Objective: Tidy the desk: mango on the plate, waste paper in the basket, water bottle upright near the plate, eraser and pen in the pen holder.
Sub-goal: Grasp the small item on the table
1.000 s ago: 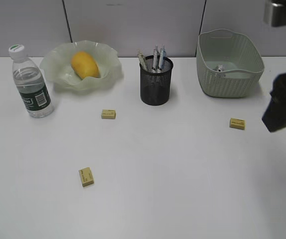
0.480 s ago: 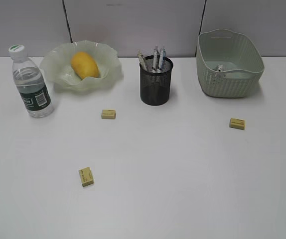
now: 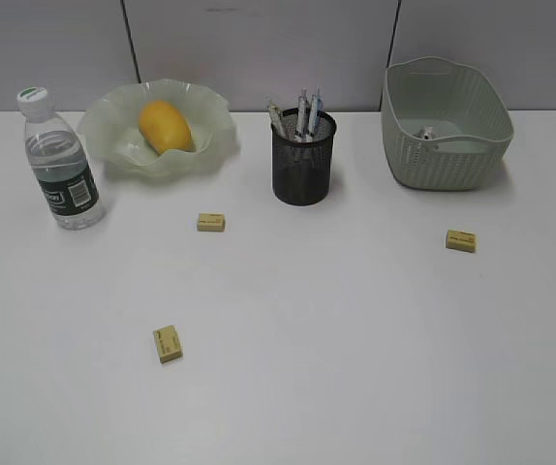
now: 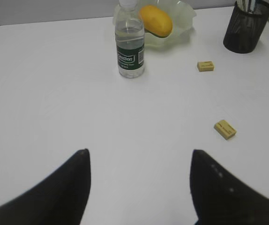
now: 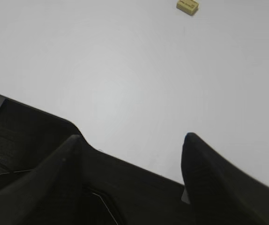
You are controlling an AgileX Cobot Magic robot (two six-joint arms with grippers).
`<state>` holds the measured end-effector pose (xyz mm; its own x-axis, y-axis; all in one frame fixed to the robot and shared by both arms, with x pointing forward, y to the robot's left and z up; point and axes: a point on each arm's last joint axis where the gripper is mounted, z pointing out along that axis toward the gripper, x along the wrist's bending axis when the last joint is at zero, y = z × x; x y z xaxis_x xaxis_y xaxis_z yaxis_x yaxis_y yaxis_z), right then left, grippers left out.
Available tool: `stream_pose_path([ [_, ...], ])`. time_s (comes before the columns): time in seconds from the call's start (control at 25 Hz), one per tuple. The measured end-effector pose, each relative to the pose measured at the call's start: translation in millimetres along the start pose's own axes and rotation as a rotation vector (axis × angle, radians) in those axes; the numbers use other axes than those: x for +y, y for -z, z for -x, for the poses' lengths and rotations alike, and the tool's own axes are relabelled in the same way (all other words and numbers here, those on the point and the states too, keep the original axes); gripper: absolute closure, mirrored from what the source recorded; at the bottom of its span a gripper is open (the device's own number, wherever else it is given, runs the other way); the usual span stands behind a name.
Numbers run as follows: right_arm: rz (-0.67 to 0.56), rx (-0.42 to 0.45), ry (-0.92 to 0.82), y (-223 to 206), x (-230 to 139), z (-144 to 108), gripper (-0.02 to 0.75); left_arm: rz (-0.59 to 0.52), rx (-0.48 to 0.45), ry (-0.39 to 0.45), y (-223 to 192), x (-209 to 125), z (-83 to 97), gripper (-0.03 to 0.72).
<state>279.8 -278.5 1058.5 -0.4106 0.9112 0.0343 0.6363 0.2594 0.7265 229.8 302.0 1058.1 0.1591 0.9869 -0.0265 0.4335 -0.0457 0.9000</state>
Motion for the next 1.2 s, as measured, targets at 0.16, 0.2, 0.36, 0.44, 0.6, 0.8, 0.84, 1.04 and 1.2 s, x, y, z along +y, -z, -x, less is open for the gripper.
stream_pose_path([
  [0.16,0.053,0.001,0.001,5,-13,1,0.219,-0.029,-0.012,0.008,-5,5,1.3,0.185],
  [0.2,0.062,0.002,0.0,6,-14,1,0.219,-0.033,-0.02,0.013,-5,10,2.1,0.186],
  [0.36,0.07,0.002,0.001,6,-15,1,0.23,-0.035,-0.067,0.047,-12,34,6.9,0.186],
  [0.44,0.071,0.001,0.001,6,-15,1,0.243,-0.053,-0.09,0.063,-21,45,9.4,0.186],
  [0.6,0.071,0.001,0.001,6,-15,1,0.263,-0.158,-0.161,0.046,-46,64,16.4,0.186],
  [0.8,0.071,0.001,0.001,6,-15,1,0.269,-0.314,-0.224,0.077,-82,84,23.0,0.186],
  [0.84,0.071,0.001,0.001,6,-15,1,0.27,-0.345,-0.237,0.07,-90,88,24.2,0.186],
  [1.04,0.071,0.001,0.001,6,-15,1,0.27,-0.494,-0.328,-0.036,-132,96,36.7,0.186],
  [1.2,0.072,0.001,0.001,6,-15,1,0.27,-0.601,-0.395,-0.139,-160,93,50.7,0.186],
])
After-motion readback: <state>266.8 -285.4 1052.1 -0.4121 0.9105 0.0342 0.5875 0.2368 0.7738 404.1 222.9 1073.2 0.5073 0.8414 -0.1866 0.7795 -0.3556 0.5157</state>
